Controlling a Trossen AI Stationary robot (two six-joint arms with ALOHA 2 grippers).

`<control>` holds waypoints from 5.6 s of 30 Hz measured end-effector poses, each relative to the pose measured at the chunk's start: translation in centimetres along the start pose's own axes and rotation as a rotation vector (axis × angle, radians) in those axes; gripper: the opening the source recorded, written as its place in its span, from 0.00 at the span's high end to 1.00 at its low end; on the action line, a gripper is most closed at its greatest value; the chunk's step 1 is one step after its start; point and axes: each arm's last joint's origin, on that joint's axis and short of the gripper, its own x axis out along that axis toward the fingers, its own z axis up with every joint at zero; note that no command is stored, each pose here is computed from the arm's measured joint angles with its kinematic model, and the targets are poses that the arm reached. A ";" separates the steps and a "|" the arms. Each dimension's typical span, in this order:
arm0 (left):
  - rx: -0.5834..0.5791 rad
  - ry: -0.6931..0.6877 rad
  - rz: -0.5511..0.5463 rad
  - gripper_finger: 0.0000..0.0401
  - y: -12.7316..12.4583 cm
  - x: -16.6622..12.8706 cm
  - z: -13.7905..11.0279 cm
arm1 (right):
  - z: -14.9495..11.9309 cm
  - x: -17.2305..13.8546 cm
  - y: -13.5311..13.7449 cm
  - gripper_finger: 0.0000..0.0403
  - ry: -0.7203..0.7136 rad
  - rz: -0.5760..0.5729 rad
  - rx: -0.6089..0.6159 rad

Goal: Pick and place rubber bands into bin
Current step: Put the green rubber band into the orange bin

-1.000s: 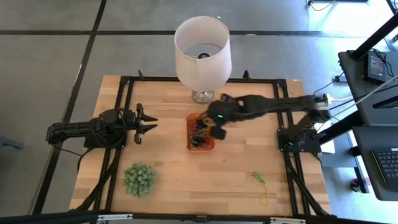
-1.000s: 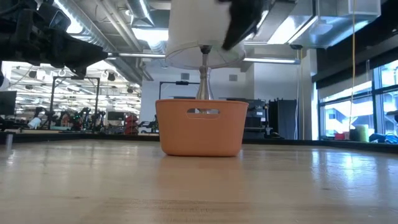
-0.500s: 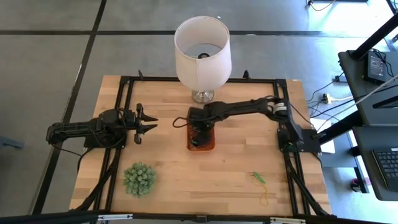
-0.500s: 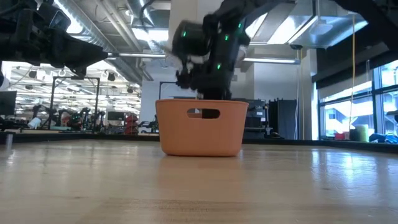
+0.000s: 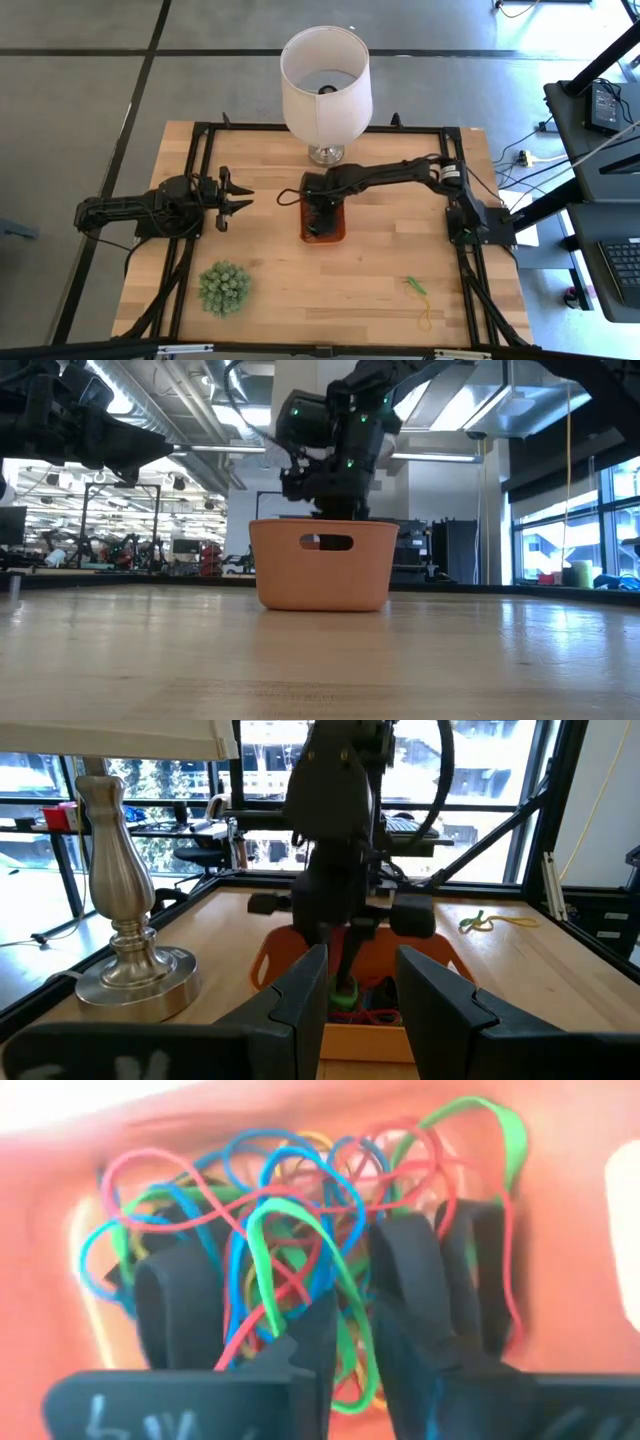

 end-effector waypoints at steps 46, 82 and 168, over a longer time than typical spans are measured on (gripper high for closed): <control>0.000 0.003 0.001 0.72 0.0 0.0 0.0 | -25.8 -11.7 9.7 0.87 0.021 0.078 0.672; 0.000 -0.003 0.000 0.72 0.0 0.0 0.0 | -30.1 -3.9 14.0 0.80 0.203 0.065 0.743; 0.000 -0.003 0.000 0.72 0.0 0.0 0.0 | -9.7 -16.5 10.4 1.00 -0.326 -0.171 0.081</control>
